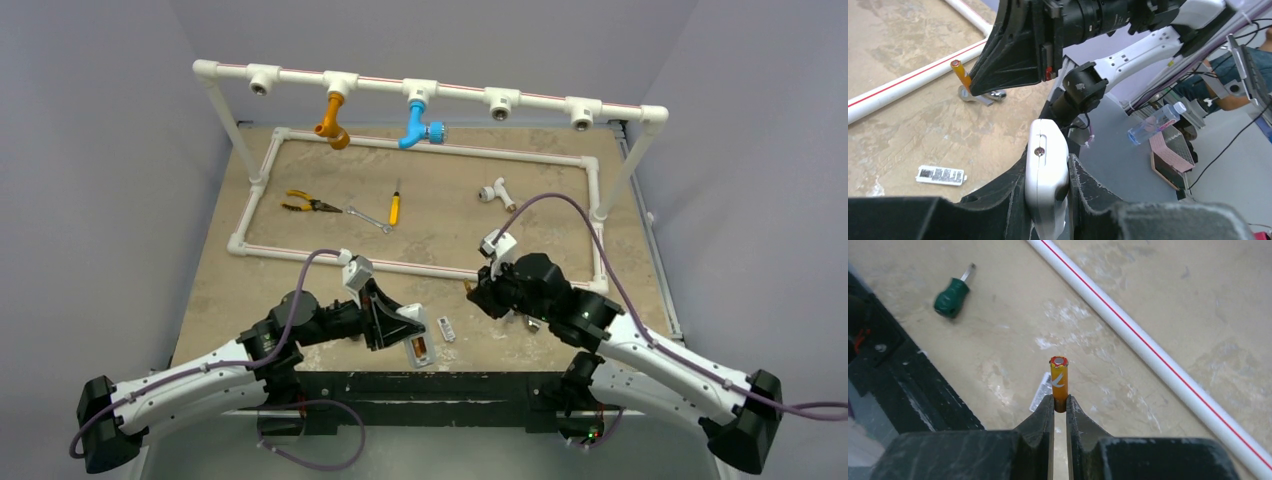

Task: Load the batteries into the remote control
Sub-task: Adjust the battery at the center of the board.

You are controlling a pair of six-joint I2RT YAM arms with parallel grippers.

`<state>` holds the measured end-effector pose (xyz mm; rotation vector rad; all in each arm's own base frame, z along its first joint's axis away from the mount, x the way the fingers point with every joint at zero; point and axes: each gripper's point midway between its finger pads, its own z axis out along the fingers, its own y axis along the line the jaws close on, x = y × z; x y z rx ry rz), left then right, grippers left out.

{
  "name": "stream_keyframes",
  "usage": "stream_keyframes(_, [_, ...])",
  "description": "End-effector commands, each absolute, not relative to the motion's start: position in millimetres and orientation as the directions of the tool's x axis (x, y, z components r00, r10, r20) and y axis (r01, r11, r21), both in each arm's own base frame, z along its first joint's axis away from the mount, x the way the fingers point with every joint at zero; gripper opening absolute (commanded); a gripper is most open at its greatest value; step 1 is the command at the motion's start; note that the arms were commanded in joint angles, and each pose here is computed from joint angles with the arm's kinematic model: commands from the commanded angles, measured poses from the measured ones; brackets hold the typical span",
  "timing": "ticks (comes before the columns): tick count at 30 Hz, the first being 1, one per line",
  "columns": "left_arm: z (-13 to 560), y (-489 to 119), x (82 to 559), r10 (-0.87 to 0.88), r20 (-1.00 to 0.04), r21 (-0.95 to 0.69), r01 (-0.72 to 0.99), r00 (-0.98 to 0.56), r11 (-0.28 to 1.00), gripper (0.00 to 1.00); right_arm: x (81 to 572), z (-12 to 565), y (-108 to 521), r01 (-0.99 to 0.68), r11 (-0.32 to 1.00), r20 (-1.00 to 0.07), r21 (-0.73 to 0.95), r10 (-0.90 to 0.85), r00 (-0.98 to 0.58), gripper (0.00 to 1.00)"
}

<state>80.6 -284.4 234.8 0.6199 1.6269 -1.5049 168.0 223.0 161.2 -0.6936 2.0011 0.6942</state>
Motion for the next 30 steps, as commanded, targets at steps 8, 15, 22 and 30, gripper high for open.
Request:
stream_keyframes(8, [248.7, -275.4, 93.7, -0.236, -0.802, -0.595, 0.767, -0.548, 0.240, 0.00, 161.5, 80.9, 212.9, -0.081, 0.922, -0.471, 0.378, 0.116, -0.875, 0.00])
stream_keyframes(15, [248.6, -276.1, 96.1, -0.234, -0.792, -0.610, 0.749, -0.565, 0.257, 0.00, 178.1, 84.1, 199.7, 0.305, 0.775, -0.440, 0.554, 0.583, -0.683, 0.00])
stream_keyframes(22, [251.9, -275.8, 98.7, -0.244, -0.786, -0.617, 0.740, -0.568, 0.267, 0.00, 178.9, 61.7, 202.9, 0.504, 0.578, -0.283, 0.642, 0.789, -0.545, 0.00])
stream_keyframes(30, [251.2, -272.3, 100.4, -0.253, -0.781, -0.624, 0.728, -0.571, 0.284, 0.00, 174.9, 38.5, 220.8, 0.568, 0.497, -0.173, 0.656, 0.831, -0.528, 0.05])
